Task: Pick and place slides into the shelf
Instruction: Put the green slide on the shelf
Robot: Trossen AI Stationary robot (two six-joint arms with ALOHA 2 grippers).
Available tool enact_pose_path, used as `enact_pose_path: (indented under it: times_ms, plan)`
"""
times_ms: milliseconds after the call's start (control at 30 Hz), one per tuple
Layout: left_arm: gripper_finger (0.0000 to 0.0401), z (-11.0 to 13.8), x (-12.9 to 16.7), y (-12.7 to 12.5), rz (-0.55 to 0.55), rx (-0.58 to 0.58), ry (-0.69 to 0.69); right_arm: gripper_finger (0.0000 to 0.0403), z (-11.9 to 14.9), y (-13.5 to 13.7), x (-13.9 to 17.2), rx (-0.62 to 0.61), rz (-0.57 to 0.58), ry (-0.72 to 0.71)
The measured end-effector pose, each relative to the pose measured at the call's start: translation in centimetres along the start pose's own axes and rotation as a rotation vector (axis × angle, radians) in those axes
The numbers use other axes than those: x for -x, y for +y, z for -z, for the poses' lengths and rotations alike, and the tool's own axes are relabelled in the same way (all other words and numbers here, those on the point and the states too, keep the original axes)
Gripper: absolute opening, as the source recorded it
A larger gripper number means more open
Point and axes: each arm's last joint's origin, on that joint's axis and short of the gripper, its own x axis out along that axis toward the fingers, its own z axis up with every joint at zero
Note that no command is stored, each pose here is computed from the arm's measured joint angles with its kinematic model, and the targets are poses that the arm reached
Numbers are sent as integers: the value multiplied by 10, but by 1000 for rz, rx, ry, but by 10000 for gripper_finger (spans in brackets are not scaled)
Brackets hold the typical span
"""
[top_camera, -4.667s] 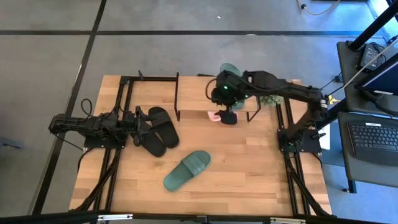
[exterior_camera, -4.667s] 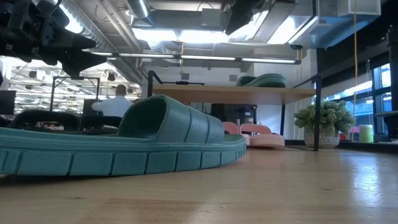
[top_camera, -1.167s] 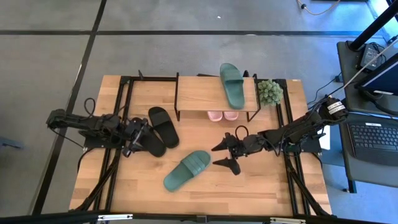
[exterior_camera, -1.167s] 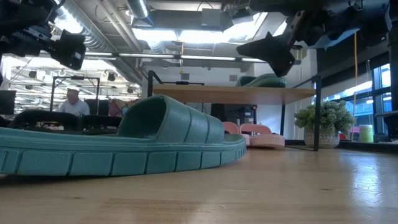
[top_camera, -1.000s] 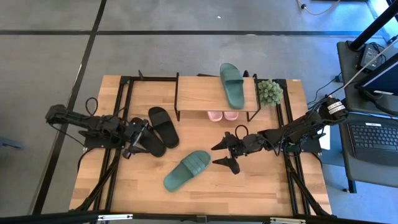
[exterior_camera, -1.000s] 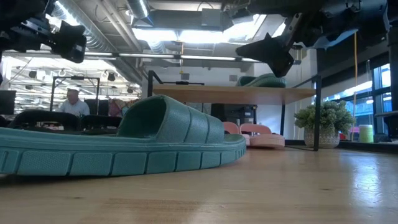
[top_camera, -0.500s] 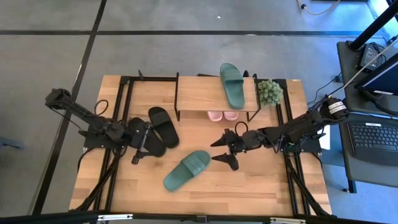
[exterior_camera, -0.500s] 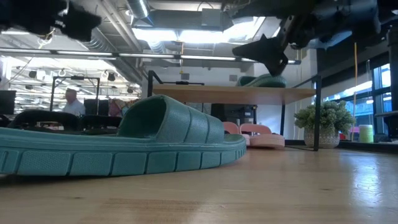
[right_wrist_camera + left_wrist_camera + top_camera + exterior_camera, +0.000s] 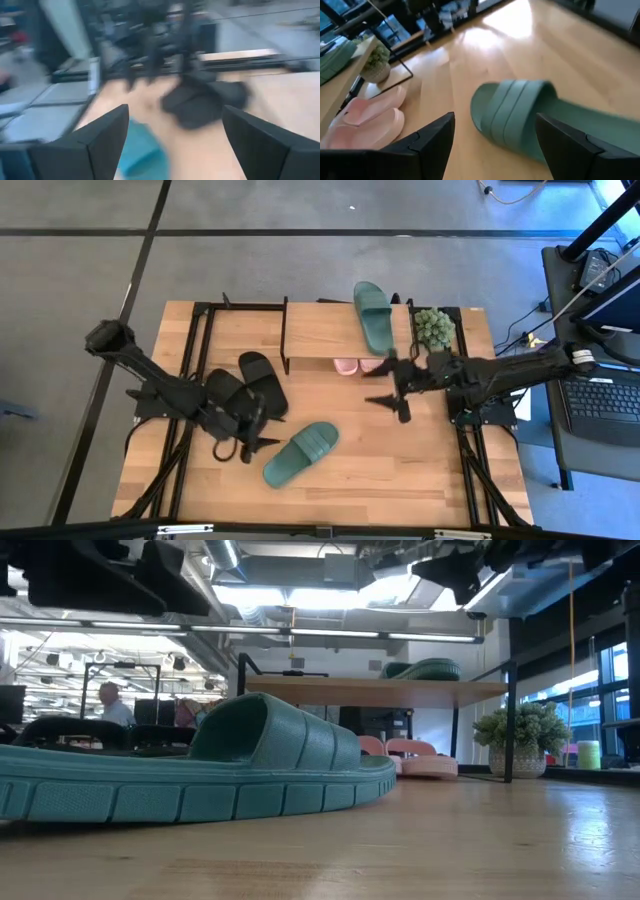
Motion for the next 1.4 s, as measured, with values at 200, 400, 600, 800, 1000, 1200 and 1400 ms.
enact_pose_path:
  times_ms: [200,400,600,800,1000,1200,1400]
  plan:
    - [267,-13,-30,-28,-24,-96,101,320,-8,-5,10,9,58,-51]
    - [267,-19,-63,-49,-20,-161,159,320,-5,-6,9,25,64,-18]
    - [267,-18,-90,-66,-25,-232,206,320,2,-7,9,7,71,49]
    - [267,-13,-100,-68,-145,-300,254,320,6,-7,9,-28,72,81]
    - [267,-11,-104,-59,-210,-294,275,320,6,-5,9,-25,65,88]
    - [267,-7,-113,-44,-188,-230,293,320,7,-5,9,-25,67,99]
    - [237,-5,-116,-37,-204,-215,306,320,10,-6,9,-25,71,124]
